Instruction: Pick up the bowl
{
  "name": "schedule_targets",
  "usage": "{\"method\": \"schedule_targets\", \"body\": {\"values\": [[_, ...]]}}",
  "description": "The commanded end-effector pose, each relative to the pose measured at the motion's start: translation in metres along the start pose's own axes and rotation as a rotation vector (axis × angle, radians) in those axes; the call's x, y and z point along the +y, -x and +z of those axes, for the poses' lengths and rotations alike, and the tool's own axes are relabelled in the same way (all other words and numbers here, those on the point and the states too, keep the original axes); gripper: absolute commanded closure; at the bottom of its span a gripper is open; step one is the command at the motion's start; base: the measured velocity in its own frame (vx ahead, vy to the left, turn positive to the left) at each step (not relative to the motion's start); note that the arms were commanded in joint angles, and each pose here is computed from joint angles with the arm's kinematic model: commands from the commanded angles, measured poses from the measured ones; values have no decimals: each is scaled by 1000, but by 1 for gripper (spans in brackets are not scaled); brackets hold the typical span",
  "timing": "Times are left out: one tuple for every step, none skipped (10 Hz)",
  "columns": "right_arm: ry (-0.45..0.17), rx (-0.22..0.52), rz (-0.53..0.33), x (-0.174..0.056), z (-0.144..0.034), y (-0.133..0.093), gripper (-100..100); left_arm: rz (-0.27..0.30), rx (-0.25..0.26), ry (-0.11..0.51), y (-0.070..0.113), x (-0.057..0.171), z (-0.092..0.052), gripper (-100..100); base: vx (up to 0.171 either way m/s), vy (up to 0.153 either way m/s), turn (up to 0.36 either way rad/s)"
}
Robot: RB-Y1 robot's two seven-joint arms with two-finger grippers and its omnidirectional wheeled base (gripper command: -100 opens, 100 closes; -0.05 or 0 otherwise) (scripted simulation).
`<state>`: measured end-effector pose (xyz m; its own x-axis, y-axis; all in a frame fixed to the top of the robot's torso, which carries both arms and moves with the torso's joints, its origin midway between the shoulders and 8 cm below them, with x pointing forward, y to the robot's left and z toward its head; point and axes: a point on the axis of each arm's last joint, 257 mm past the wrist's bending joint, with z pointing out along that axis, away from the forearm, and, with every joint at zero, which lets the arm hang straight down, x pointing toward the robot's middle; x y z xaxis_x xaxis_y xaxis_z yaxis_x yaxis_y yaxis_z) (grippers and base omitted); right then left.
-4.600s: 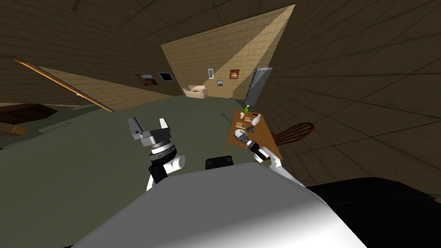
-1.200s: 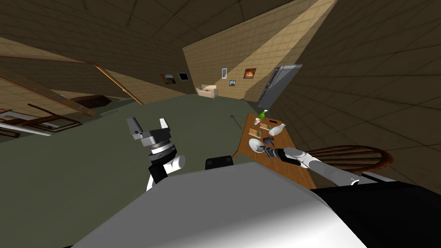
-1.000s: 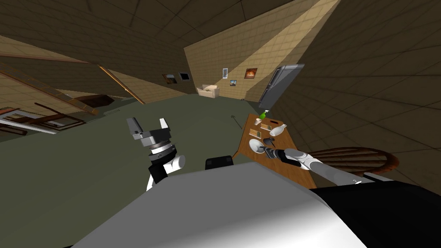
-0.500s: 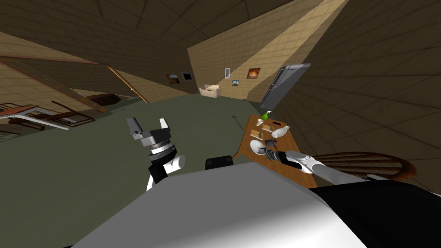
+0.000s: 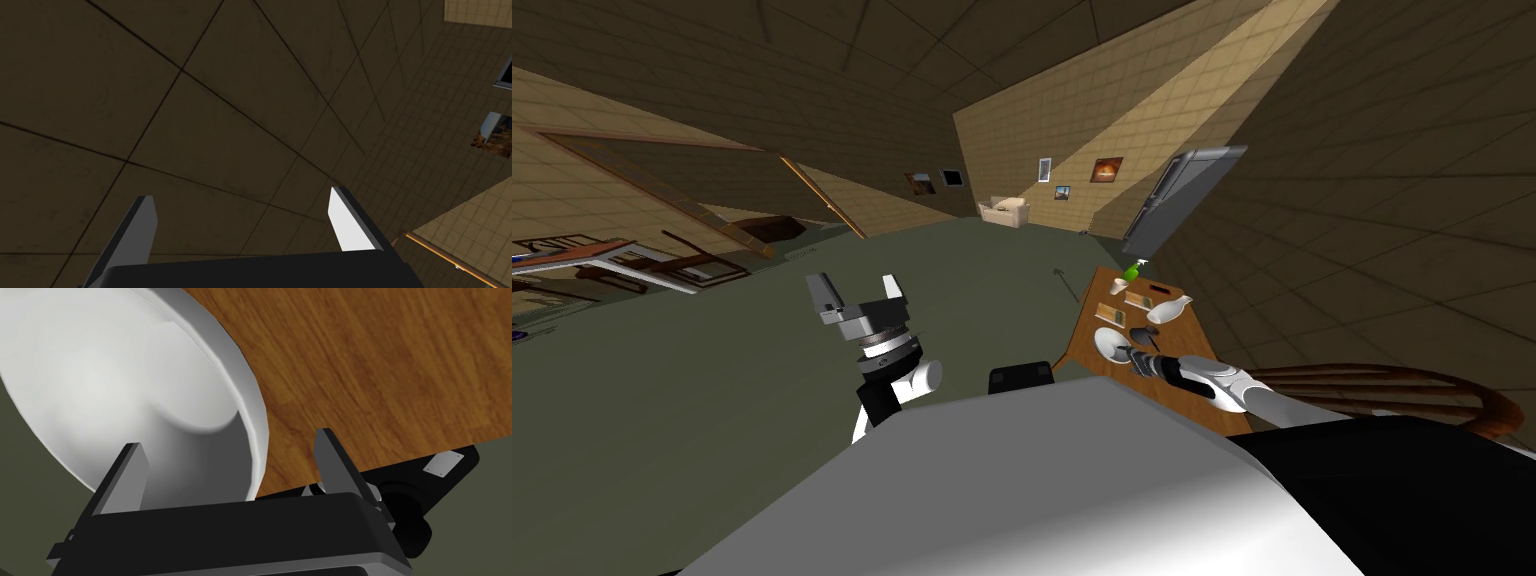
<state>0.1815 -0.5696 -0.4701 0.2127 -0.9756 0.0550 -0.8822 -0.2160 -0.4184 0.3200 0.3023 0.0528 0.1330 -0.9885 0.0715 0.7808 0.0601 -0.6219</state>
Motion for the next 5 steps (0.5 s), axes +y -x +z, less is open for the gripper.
{"method": "schedule_targets", "body": {"values": [[-11, 1, 26, -1, 0, 0, -100, 0, 0, 0, 0, 0, 0, 0, 2, -7, -1], [8, 10, 6, 11, -1, 1, -100, 0, 0, 0, 0, 0, 0, 0, 1, -9, 74], [-2, 10, 33, 9, -1, 1, -100, 0, 0, 0, 0, 0, 0, 0, 1, -13, 68], [-6, 10, 42, 8, -1, 1, -100, 0, 0, 0, 0, 0, 0, 0, 1, -8, 12], [14, 19, 27, 21, -3, 3, -100, 0, 0, 0, 0, 0, 0, 0, 1, -13, 99]]}}
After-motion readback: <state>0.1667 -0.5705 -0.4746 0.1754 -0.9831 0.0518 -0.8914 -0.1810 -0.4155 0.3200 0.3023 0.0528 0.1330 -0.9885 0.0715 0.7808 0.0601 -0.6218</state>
